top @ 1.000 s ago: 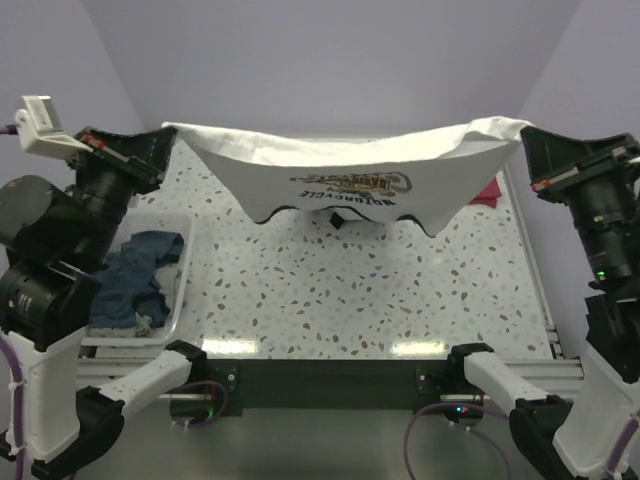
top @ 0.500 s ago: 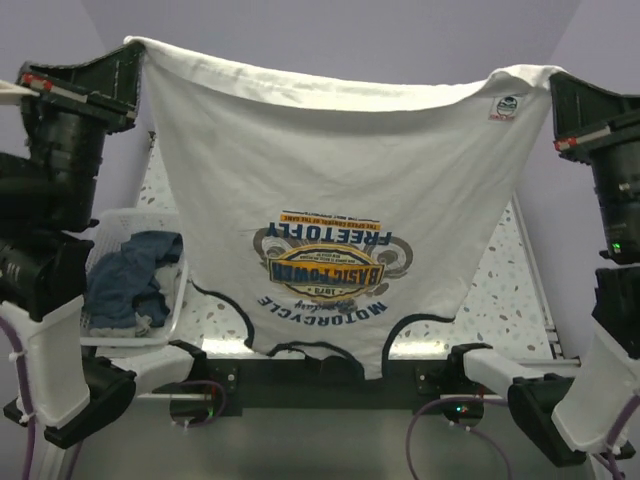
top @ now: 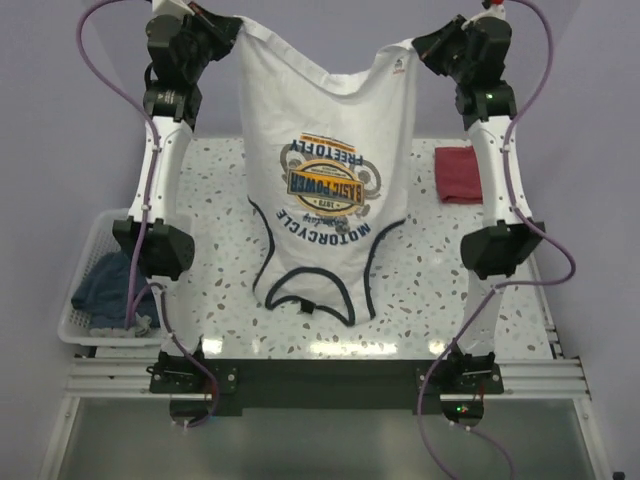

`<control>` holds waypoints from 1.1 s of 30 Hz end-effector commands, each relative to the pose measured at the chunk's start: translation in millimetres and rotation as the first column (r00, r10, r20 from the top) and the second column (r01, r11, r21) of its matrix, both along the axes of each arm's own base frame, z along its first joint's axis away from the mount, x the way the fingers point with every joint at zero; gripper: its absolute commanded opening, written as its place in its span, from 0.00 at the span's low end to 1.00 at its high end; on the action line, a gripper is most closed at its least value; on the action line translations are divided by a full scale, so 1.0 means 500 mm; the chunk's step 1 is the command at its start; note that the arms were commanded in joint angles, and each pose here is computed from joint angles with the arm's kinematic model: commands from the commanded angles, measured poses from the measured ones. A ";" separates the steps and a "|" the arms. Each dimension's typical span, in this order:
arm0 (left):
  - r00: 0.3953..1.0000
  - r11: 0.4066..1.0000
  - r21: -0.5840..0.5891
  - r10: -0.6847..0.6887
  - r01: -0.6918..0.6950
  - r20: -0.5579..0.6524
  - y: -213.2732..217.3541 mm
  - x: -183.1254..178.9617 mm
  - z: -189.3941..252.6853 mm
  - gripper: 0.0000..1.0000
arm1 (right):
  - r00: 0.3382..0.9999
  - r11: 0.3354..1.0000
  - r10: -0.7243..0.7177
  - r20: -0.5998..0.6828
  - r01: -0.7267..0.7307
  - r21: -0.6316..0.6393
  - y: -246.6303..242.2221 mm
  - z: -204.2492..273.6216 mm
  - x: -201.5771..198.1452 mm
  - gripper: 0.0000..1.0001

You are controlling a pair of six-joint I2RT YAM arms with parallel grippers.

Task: Fold and stack the tank tops
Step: Flatten the tank top out

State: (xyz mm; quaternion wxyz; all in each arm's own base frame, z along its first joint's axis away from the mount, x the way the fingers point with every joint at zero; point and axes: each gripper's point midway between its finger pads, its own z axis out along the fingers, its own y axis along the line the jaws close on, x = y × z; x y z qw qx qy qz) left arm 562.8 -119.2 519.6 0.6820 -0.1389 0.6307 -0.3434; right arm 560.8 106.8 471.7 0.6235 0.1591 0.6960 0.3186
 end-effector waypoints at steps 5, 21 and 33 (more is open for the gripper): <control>0.871 0.984 -0.040 -0.136 0.175 0.472 0.052 -0.108 0.256 0.00 | 0.897 0.996 -0.050 0.439 0.010 0.093 -0.023 0.315 -0.096 0.00; 0.933 0.960 -0.097 -0.228 0.263 0.278 0.132 -0.166 0.024 0.00 | 0.989 0.999 -0.052 0.137 0.051 0.014 -0.041 0.018 -0.170 0.00; 0.887 0.962 -0.243 -0.216 0.123 -0.407 0.084 -0.365 -0.566 0.00 | 0.892 0.998 -0.055 -0.448 0.062 0.002 -0.054 -0.534 -0.393 0.00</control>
